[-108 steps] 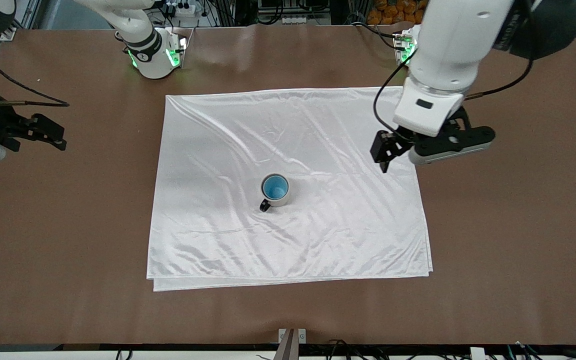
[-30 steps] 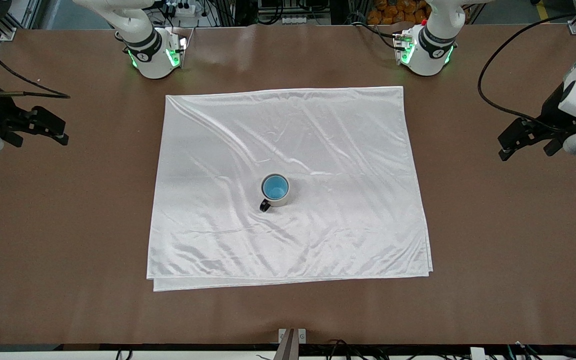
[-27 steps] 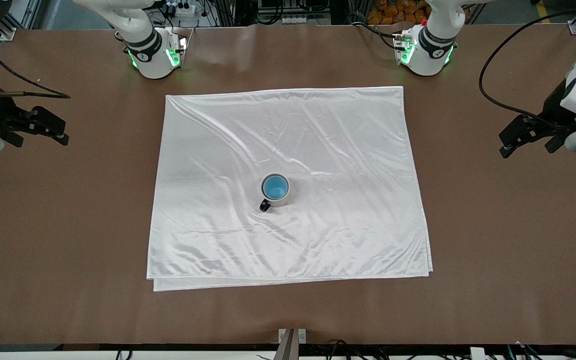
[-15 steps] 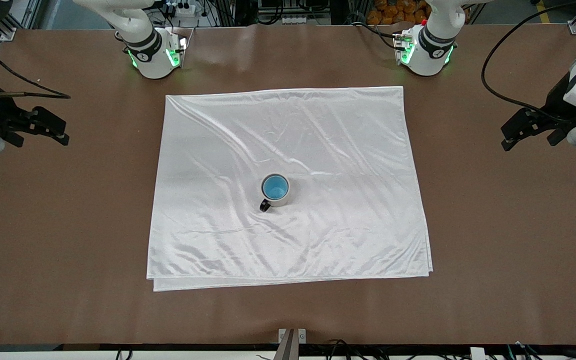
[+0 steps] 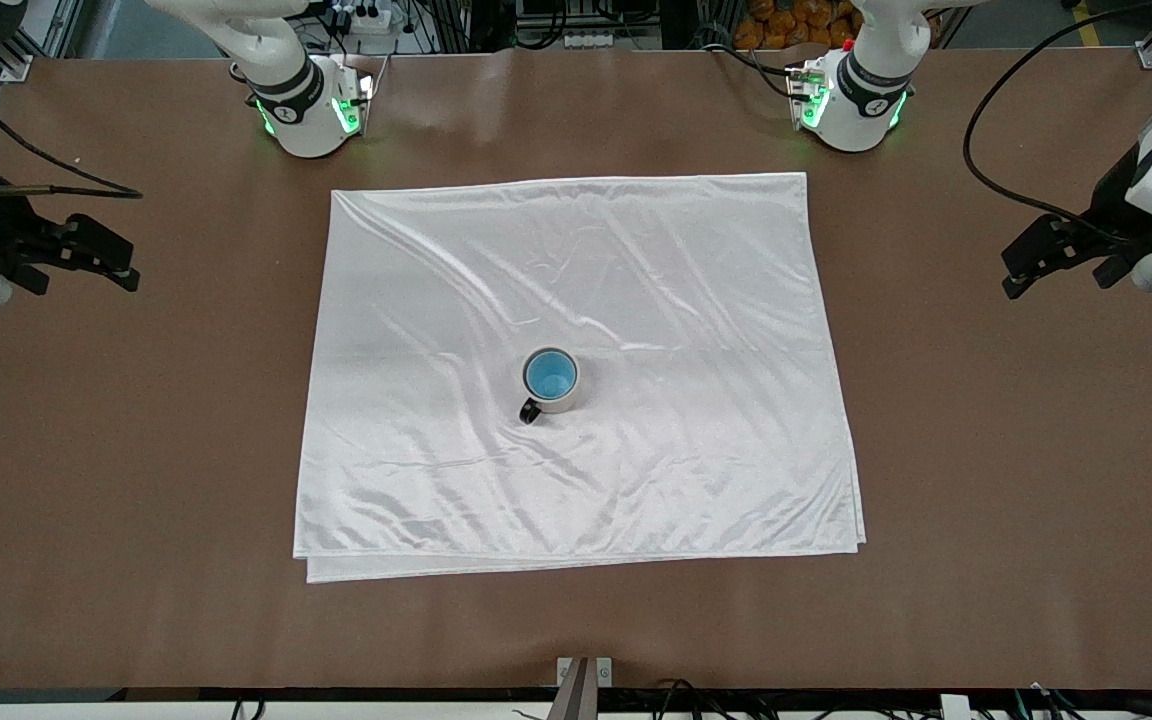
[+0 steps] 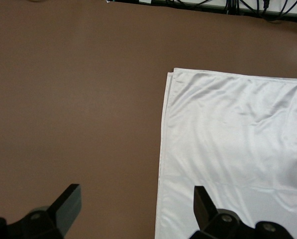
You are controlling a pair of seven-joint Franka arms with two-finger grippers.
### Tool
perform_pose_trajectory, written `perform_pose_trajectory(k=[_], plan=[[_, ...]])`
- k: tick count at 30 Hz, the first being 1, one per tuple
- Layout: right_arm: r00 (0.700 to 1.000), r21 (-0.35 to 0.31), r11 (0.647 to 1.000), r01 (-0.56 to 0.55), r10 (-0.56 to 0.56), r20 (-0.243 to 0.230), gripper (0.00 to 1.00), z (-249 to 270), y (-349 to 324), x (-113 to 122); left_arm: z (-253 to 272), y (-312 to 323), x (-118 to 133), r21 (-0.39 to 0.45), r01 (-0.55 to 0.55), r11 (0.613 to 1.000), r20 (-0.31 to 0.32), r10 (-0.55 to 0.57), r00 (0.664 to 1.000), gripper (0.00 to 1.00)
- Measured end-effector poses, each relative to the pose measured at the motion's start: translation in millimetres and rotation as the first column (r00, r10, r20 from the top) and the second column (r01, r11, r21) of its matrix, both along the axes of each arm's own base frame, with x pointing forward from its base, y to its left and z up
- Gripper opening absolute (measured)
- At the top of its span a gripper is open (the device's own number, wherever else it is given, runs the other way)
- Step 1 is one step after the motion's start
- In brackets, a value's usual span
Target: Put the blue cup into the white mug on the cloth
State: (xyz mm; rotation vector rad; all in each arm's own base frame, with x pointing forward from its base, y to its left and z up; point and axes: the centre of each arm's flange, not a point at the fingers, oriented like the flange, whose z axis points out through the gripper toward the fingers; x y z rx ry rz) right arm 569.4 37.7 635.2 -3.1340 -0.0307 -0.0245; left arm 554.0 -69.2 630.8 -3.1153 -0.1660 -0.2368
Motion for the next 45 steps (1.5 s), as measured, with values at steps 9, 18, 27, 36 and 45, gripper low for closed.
perform_pose_trajectory(k=[9,18,27,36,45], plan=[[1.000,0.000,1.000,0.001,-0.001,-0.002,1.00,-0.8,-0.7,0.0,-3.5,0.8,-3.3,0.017,0.107,0.994,-0.038,-0.106,0.994,1.00],[1.000,0.000,1.000,0.002,-0.002,-0.002,1.00,-0.9,-1.0,0.0,-4.5,1.6,-4.1,0.021,0.147,0.989,-0.049,-0.146,0.988,1.00],[1.000,0.000,1.000,0.002,-0.002,-0.002,1.00,-1.1,-1.0,0.1,-4.5,1.8,-4.1,0.022,0.150,0.989,-0.050,-0.148,0.988,1.00],[1.000,0.000,1.000,0.002,-0.002,-0.001,1.00,-1.5,-0.9,0.7,-4.5,1.9,-4.1,0.022,0.150,0.989,-0.050,-0.148,0.988,1.00],[1.000,0.000,1.000,0.002,-0.002,-0.004,1.00,-3.5,-0.8,1.5,-4.5,1.9,-4.1,0.022,0.150,0.989,-0.050,-0.148,0.988,1.00]])
